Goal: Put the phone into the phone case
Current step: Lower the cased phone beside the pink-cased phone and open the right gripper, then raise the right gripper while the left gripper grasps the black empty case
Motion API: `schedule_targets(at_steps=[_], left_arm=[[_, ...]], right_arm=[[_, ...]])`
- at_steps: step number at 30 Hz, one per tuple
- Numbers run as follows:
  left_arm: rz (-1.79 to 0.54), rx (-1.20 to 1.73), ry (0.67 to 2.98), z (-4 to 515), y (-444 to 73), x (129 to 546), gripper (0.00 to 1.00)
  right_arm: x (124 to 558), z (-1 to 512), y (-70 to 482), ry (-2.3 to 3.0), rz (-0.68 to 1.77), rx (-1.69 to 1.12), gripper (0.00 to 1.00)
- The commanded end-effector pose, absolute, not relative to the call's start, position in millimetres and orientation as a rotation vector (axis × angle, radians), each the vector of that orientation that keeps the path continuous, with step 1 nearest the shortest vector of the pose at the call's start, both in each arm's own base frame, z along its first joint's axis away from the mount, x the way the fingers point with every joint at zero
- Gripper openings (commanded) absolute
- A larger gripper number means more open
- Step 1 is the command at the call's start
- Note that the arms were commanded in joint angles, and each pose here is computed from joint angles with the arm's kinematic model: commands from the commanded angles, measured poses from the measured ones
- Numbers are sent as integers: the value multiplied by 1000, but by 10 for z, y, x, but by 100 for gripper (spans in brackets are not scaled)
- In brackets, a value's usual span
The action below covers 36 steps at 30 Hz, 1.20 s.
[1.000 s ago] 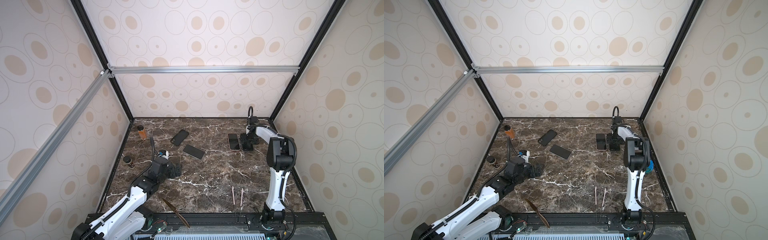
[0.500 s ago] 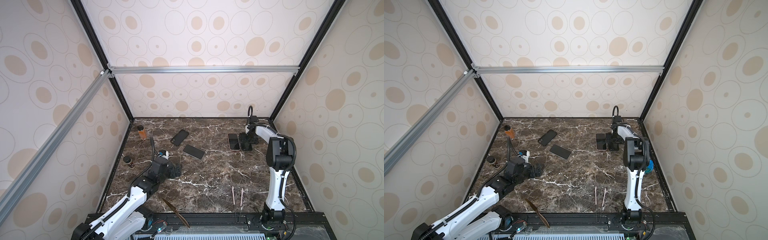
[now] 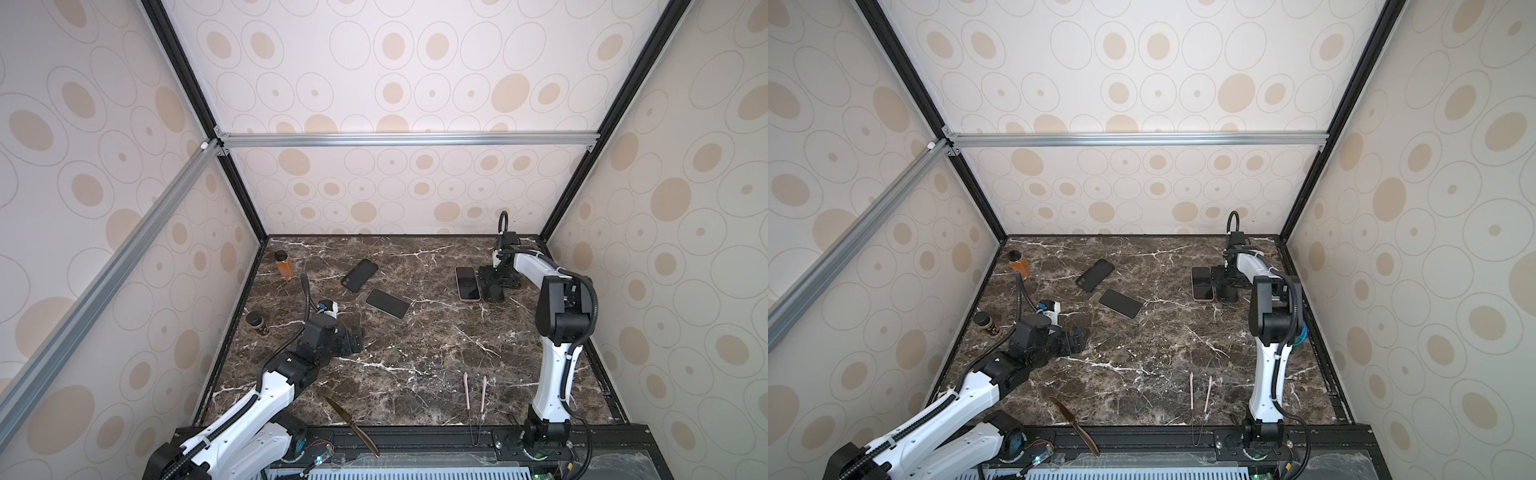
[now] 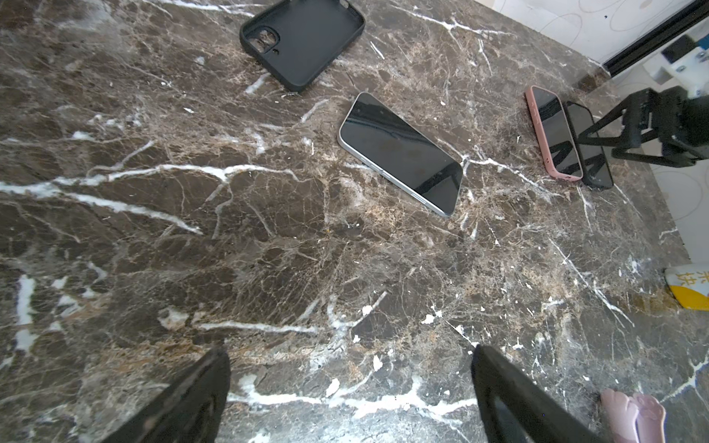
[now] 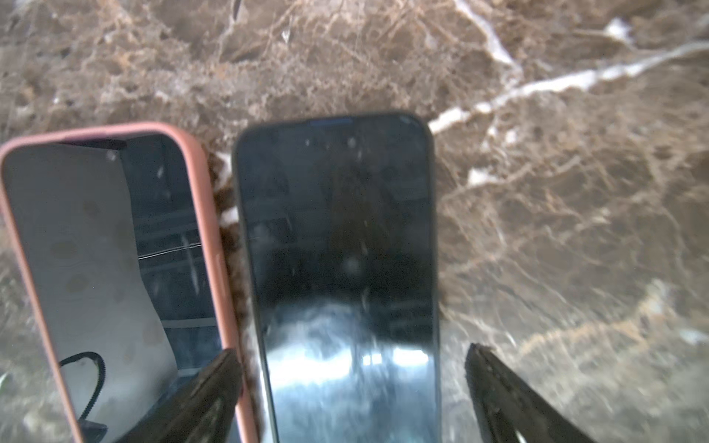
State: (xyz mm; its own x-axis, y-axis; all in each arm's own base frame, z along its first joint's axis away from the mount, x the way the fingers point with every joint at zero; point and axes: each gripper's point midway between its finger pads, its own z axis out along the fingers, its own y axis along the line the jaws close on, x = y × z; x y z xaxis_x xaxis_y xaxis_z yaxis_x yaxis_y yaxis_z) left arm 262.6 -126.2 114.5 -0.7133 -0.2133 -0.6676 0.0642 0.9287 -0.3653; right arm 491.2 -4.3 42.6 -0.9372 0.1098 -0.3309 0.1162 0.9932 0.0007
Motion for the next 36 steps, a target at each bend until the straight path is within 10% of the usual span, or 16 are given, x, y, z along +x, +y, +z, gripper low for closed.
schedule_targets(at_steps=[1,36], left_arm=[[-491,-105,2281,1285,-1311,2735,97],[18,-490,2370,520,-754,4889,62]], right_arm=[[4873,847,-103,2714,-53,150,94],[3331,1280,1146,2576,417,-199,88]])
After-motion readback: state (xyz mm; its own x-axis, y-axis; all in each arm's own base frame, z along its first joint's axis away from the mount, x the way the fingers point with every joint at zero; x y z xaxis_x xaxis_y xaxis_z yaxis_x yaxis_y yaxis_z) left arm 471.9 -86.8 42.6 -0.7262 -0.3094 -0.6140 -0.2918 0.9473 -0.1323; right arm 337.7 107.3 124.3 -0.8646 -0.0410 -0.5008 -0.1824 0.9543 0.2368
